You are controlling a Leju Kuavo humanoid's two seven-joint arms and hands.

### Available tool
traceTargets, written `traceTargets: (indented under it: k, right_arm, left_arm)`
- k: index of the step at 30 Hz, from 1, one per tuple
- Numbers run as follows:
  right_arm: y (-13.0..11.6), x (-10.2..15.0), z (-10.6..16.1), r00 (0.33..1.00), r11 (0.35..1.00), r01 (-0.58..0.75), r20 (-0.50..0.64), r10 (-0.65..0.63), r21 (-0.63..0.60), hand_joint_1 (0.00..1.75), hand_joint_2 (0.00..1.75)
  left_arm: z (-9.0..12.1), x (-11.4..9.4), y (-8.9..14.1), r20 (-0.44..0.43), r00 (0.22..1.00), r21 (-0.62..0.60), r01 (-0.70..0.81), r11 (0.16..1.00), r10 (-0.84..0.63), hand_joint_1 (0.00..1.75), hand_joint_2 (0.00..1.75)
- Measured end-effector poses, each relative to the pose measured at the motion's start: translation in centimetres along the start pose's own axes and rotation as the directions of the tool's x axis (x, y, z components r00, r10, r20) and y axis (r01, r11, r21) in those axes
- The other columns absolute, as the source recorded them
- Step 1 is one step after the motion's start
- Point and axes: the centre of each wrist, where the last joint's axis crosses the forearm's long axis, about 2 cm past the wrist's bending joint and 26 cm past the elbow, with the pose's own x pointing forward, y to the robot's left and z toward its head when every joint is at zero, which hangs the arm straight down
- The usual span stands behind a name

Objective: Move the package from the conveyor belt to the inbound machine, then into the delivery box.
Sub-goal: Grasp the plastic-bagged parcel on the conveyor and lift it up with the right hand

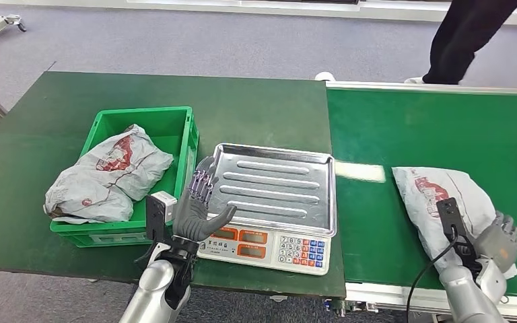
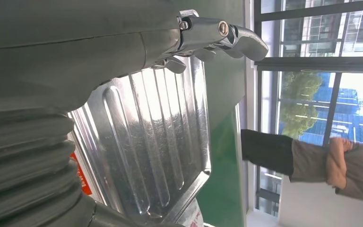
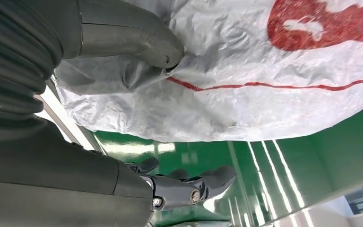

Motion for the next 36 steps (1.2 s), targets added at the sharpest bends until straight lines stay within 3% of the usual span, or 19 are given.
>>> traceTargets:
  k: [5, 10, 19, 20, 23, 24, 36]
  right_arm:
    - [0.0, 0.0, 0.0, 1.000, 1.000, -0.001, -0.001, 0.001, 0.002, 0.00, 1.75]
    - [0.8, 0.5, -0.3, 0.986, 0.946, -0.086, -0.110, 0.126, 0.312, 0.00, 1.75]
    - [2.1, 1.6, 0.5, 0.969, 0.887, -0.153, -0.109, 0.221, 0.435, 0.00, 1.75]
    - [2.2, 1.7, 0.5, 0.970, 0.886, -0.153, -0.105, 0.219, 0.438, 0.11, 1.75]
    - [2.4, 2.0, 0.7, 0.976, 0.884, -0.146, -0.084, 0.203, 0.444, 1.42, 1.75]
    - [2.4, 2.1, 0.7, 0.979, 0.886, -0.140, -0.072, 0.191, 0.443, 1.75, 1.75]
    - [2.5, 3.4, 1.0, 0.993, 0.964, -0.013, 0.119, -0.019, 0.267, 1.75, 1.75]
  left_arm:
    - [0.0, 0.0, 0.0, 0.000, 1.000, 0.000, 0.000, 1.000, 0.000, 0.00, 1.75]
    - [-0.3, 0.2, -0.1, 0.001, 1.000, -0.024, -0.009, 1.000, 0.009, 0.00, 1.75]
    - [-0.4, 0.2, -0.1, 0.003, 1.000, -0.032, -0.015, 0.999, 0.015, 0.00, 1.75]
    - [-0.4, 0.2, -0.1, 0.004, 1.000, -0.031, -0.015, 0.999, 0.016, 0.00, 1.75]
    - [-0.3, 0.2, -0.1, 0.006, 1.000, -0.029, -0.019, 0.999, 0.019, 0.00, 1.75]
    - [-0.3, 0.1, -0.1, 0.006, 1.000, -0.028, -0.020, 0.999, 0.020, 0.00, 1.75]
    - [0.9, -0.1, 0.2, 0.017, 1.000, 0.008, -0.008, 1.000, 0.008, 0.00, 1.75]
